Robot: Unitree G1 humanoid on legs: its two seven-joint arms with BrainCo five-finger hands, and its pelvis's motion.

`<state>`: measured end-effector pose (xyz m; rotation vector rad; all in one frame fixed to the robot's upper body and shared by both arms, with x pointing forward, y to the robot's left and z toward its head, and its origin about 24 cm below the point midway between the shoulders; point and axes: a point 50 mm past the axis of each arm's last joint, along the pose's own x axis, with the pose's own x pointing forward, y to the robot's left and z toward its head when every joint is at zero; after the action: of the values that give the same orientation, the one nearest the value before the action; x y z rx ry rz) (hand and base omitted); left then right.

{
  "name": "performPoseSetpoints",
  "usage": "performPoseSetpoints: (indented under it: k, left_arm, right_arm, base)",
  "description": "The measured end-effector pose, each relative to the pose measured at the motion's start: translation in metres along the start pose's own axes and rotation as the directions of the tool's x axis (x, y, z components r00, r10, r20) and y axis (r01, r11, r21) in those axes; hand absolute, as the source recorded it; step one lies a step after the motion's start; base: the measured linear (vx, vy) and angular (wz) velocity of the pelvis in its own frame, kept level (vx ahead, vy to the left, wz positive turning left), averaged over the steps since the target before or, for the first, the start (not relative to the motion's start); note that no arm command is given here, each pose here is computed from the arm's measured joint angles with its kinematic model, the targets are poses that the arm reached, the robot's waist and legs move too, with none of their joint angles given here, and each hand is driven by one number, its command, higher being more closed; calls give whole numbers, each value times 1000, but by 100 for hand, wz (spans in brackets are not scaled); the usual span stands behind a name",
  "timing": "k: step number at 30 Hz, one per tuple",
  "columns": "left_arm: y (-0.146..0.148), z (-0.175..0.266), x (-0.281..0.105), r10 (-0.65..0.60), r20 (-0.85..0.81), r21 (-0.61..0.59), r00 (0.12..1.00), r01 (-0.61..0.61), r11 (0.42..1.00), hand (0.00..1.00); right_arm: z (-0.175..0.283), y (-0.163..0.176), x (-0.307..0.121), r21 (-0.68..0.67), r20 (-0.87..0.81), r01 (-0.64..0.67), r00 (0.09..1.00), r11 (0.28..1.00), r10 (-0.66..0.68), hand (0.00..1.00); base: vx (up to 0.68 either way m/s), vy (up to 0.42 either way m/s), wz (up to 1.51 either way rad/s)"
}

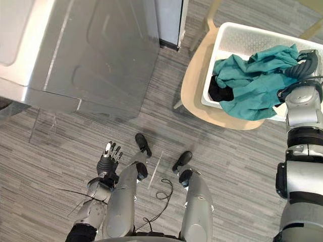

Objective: Pick up the laundry basket with both hands and put the clothes into the washing machine.

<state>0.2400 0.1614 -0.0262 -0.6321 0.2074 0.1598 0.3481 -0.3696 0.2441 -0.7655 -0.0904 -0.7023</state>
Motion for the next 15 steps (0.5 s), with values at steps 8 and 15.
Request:
performPoseSetpoints:
  k: [8, 15]
  left_arm:
    - [1, -6, 3, 15, -28, -3, 1000, -15, 1000, 0]
    - [4, -9, 2, 29, -39, -1, 999, -29, 1000, 0]
  right_arm:
    - [0, 46, -12, 41, -16, -149, 989, 988, 150, 0]
    - [66, 79, -51, 200, 307, -241, 936, 950, 173, 0]
  base:
    - [16, -64, -9]
    - [-29, -47, -2]
